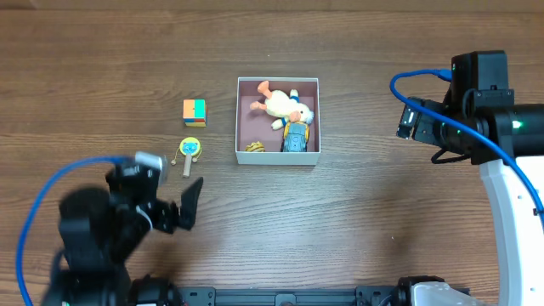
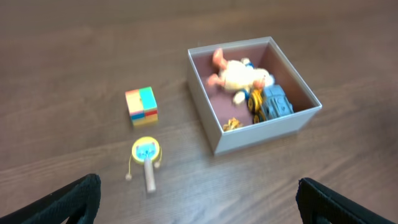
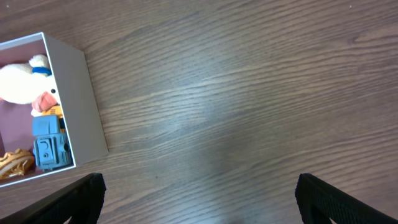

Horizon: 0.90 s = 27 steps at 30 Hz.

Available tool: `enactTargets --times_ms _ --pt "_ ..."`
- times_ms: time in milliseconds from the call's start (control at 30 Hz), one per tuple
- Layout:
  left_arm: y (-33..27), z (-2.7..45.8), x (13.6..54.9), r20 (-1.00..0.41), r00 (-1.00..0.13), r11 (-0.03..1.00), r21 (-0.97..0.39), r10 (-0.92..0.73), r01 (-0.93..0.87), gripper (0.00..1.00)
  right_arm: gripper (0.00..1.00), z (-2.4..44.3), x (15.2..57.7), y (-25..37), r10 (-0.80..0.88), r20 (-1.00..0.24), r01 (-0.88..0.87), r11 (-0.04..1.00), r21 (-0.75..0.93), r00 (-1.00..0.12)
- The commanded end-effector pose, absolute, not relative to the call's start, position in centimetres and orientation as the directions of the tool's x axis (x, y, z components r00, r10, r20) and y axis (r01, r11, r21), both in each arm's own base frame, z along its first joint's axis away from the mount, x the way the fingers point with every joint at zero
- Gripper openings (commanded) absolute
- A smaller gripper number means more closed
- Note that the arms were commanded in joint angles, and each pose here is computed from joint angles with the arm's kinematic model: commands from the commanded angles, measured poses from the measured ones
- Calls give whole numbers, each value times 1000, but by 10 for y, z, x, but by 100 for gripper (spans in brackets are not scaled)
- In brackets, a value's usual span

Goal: Pack container
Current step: 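Move the left gripper over the 2x2 colour puzzle cube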

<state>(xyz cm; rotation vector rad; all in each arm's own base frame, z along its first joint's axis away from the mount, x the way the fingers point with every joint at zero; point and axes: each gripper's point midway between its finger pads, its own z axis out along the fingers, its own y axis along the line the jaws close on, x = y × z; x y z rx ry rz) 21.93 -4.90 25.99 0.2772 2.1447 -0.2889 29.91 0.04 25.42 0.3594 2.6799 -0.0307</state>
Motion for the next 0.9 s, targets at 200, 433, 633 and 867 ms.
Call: enactTargets --times_ms 200,433,633,867 --pt "-58 237 287 -665 -742 914 -246 82 322 100 100 255 300 -2 244 -431 260 965 22 -869" --pt "-27 191 321 -417 -909 975 -203 -3 90 100 100 255 300 -2 244 -431 260 965 22 -869" --pt "-10 147 348 -238 -971 990 -143 -30 4 100 100 255 300 -2 244 -431 260 965 22 -869" --pt "-24 136 385 -266 -963 974 -225 -28 34 100 100 255 300 -2 243 -431 259 966 22 -869"
